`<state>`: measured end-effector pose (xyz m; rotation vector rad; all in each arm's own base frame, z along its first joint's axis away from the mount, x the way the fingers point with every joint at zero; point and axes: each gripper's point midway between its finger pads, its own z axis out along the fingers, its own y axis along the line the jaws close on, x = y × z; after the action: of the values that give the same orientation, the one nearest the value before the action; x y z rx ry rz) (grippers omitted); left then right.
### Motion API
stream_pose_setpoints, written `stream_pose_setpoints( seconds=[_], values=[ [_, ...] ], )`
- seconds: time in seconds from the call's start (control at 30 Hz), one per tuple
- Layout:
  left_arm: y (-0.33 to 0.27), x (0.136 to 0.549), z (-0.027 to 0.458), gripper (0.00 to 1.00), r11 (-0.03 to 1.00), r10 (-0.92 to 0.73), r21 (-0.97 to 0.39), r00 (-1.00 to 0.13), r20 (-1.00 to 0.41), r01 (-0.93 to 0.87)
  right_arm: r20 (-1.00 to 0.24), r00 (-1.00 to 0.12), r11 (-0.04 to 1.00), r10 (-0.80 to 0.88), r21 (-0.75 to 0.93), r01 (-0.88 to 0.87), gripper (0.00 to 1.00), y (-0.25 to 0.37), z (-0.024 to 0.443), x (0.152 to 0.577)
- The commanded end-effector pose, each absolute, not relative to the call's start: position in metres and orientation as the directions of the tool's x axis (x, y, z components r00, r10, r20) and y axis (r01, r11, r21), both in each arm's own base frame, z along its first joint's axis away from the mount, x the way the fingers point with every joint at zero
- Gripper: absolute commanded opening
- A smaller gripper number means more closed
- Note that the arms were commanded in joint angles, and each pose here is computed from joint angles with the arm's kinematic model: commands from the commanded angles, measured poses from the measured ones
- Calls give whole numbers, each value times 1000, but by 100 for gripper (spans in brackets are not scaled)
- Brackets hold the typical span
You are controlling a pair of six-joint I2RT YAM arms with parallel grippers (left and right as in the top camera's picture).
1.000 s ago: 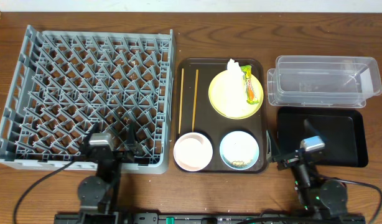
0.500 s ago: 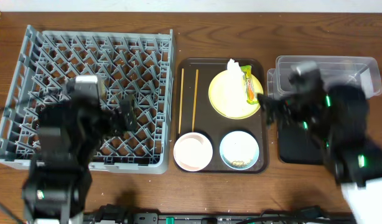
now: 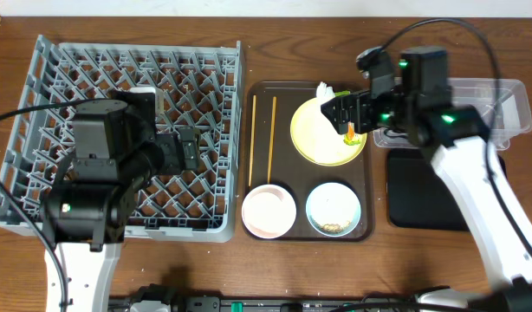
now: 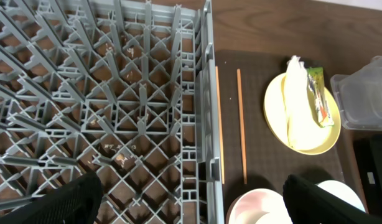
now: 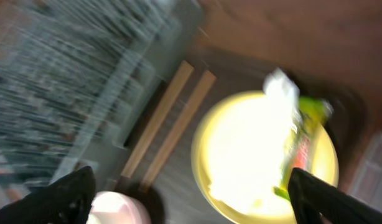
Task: Sort waste into correct bins and load items into the dishwasher
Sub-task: 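Grasp the napkin and wrapper with the right gripper, drop into clear bin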
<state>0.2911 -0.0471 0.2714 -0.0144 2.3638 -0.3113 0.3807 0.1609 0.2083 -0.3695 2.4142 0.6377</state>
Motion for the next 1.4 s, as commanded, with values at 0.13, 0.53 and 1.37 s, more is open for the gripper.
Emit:
stream_pose_setpoints(
  seconds=[0.13,0.53,1.37],
  values=[
    [-49,300,264,95,968,-102,-241,-752,-651,77,-504,-858,990,-96,40,-134,67,129,120,414],
    [-50,307,249,95,968,-100,-242,-785,-611,65,-439,-898,1000,-14,-19,-6,42,120,25,444],
    [-50,307,249,95,968,-100,-242,-787,-609,64,-507,-546,735,667,328,594,1,-9,167,430]
  ],
)
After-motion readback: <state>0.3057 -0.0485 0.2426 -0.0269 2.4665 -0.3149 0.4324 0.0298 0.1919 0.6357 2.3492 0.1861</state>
